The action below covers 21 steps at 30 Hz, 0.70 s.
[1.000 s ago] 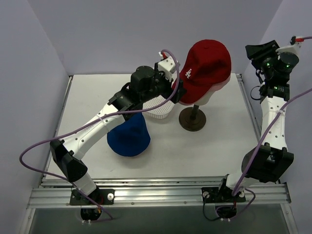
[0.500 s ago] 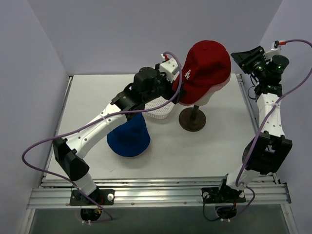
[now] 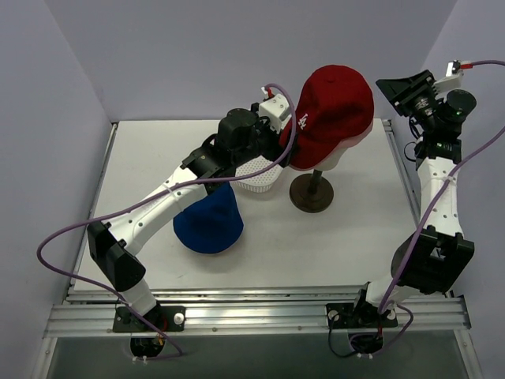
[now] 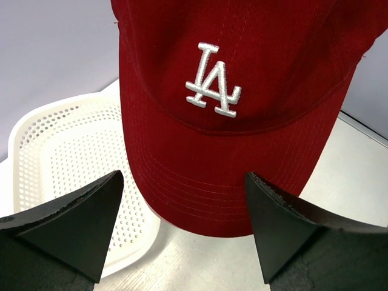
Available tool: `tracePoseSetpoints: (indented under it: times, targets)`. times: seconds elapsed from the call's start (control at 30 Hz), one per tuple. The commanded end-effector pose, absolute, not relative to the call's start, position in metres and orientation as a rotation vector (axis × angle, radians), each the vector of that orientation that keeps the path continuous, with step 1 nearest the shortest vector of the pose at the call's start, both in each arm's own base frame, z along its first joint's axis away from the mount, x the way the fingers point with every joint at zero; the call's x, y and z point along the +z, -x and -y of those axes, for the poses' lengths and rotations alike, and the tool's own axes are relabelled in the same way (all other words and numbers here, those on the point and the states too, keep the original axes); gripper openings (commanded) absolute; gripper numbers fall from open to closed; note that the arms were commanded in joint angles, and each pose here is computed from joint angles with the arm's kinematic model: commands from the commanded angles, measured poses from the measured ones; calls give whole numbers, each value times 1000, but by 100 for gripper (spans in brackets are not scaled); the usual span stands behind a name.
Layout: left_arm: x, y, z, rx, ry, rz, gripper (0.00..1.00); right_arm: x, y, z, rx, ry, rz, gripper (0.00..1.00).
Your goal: Stack the hats
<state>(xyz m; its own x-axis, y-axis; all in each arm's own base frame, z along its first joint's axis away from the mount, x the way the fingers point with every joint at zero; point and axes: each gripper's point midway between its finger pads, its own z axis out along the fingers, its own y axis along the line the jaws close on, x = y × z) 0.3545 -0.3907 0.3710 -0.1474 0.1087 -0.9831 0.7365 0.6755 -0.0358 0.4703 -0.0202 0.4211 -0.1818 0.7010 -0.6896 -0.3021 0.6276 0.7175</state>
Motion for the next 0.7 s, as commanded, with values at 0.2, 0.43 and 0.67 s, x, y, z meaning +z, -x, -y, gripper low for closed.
tracePoseSetpoints:
  times: [0.2,0.43,0.67]
  targets:
    - [370,-363,385,-578,-679,-1649,90,451,-444,5,941,-209,-1433,40]
    - [371,-364,384,-572,-675,-1649,90,445,-433,-5,972,-168,-1453,39]
    - [372,-362,383,-574,-672,-1649,90,438,-429,-8,990,-168,-1455,38]
